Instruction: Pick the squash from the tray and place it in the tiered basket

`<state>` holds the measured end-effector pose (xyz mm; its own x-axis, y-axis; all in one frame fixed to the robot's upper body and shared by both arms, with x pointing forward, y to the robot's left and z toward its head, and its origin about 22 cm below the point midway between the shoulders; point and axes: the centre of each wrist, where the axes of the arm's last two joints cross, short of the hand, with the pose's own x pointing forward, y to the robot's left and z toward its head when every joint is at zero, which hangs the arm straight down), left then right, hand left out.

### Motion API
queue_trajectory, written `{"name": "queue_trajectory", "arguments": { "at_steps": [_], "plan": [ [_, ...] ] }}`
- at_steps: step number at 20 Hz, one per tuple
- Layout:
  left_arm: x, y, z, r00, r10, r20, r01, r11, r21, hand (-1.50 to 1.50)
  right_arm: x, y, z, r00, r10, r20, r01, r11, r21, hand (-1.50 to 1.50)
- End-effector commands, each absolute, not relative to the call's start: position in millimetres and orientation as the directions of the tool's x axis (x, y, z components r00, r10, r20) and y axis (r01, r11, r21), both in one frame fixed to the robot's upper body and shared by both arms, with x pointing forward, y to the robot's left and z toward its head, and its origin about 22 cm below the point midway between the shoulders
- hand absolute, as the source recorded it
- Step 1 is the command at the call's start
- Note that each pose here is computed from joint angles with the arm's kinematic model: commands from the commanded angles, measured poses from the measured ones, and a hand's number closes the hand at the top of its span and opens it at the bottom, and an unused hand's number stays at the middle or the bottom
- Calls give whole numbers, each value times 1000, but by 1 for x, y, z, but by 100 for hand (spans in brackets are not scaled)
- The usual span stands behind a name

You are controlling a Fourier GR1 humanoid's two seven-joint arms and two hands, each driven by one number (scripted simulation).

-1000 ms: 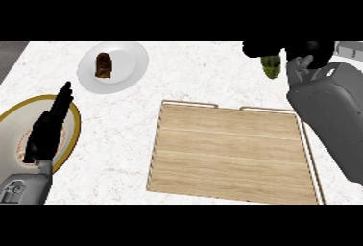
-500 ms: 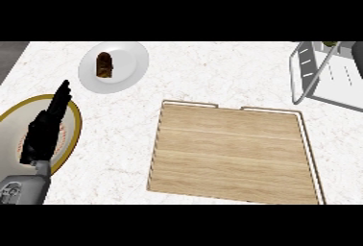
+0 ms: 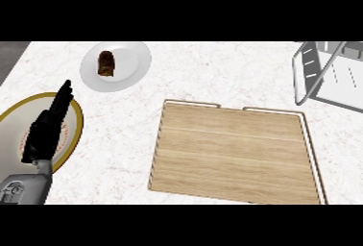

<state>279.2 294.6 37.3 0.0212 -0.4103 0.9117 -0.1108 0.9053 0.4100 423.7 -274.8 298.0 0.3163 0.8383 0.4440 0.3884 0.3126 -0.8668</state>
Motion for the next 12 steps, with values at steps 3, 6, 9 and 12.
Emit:
{"name": "queue_trajectory", "arguments": {
  "at_steps": [3, 6, 9, 12],
  "plan": [
    [275, 302, 30, 19, -407, 913, -114, 907, 406, 0, 429, -326, 279, 470, 863, 186, 324, 28, -946, 150],
    [279, 294, 42, 22, -399, 917, -101, 911, 399, 0, 430, -352, 267, 506, 850, 145, 309, -22, -951, 150],
    [288, 301, 36, 15, -409, 912, -108, 907, 408, 0, 432, -367, 281, 505, 852, 142, 309, -25, -951, 150],
    [284, 294, 46, 21, -406, 914, -98, 908, 406, 0, 426, -397, 262, 489, 862, 136, 282, -8, -960, 150]
  ]
}}
